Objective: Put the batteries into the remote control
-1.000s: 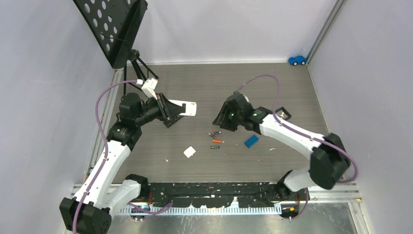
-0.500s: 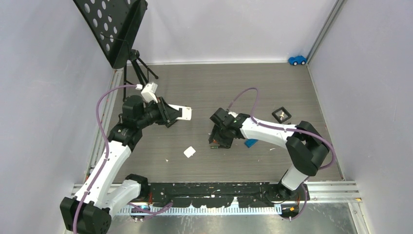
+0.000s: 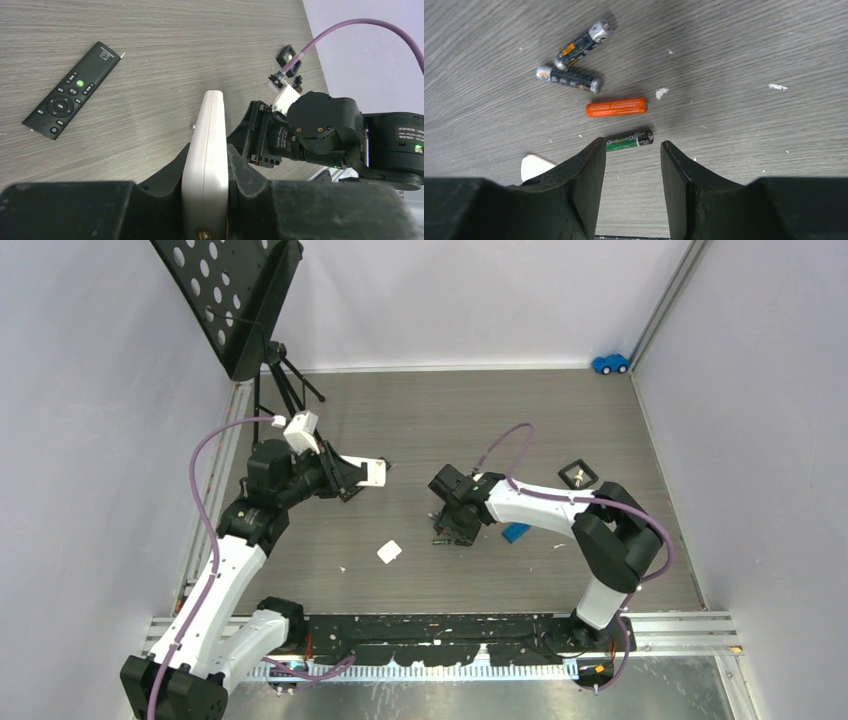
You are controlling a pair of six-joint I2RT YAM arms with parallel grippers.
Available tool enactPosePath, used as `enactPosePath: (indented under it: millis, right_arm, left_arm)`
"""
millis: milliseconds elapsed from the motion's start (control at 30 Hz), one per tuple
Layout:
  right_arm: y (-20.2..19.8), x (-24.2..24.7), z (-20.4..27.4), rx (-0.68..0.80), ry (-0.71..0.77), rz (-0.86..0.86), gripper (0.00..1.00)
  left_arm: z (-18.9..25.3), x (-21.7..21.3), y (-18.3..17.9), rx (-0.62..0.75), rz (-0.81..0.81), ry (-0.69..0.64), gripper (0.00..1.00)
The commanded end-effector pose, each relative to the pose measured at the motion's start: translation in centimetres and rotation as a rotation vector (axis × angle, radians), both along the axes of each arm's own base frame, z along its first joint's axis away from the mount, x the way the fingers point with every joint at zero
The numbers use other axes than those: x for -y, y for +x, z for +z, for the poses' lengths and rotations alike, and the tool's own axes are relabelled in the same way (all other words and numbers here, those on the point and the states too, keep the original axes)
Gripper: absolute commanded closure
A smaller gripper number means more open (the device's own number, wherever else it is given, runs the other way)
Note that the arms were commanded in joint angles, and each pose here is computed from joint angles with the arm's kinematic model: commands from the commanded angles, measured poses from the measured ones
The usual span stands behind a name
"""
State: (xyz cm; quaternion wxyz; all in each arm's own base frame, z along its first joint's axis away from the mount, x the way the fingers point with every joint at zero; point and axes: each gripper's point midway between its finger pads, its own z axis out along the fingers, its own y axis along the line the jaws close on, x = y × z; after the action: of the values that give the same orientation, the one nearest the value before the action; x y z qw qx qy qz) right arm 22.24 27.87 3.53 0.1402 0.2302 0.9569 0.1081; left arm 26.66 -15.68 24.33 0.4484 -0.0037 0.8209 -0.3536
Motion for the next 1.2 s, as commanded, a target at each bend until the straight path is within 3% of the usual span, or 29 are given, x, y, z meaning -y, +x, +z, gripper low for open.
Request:
enactPosePath:
  millis: [0, 400, 600, 733, 867, 1033, 1167]
  right_arm:
    - [1.1, -0.9, 0.1, 0.015, 0.012, -0.070, 0.51]
    - [0.2, -0.7, -1.5, -0.061, -0.057, -0.065, 0.60]
    - [-0.1, -0.4, -2.0, -0.073, -0.102, -0.011, 0.84]
    - [0.5, -0.1, -1.6, -0.038, -0.144, 0.045, 0.88]
    - [0.9, 0.4, -0.9, -0.012, -0.187, 0.096, 0.85]
    - [0.8, 0.4, 0.1, 0.009, -0.191, 0.110, 0.62]
    - [-0.2, -0.2, -0.2, -0.020, -0.173, 0.122, 0.59]
  left_arm:
    - [0.3, -0.4, 0.4, 0.026, 0.019, 0.020, 1.00]
    - [0.1, -0.3, 0.5, 0.015, 0.015, 0.022, 1.00]
    - [0.1, -0.5, 0.4, 0.015, 0.022, 0.027, 1.00]
    - [0.1, -0.5, 0.3, 0.016, 0.022, 0.028, 1.00]
    - [0.2, -0.5, 0.3, 0.019, 0.022, 0.028, 1.00]
    - [0.2, -0.6, 0.2, 0.021, 0.023, 0.028, 1.00]
    - [0.3, -0.6, 0.3, 0.023, 0.025, 0.030, 1.00]
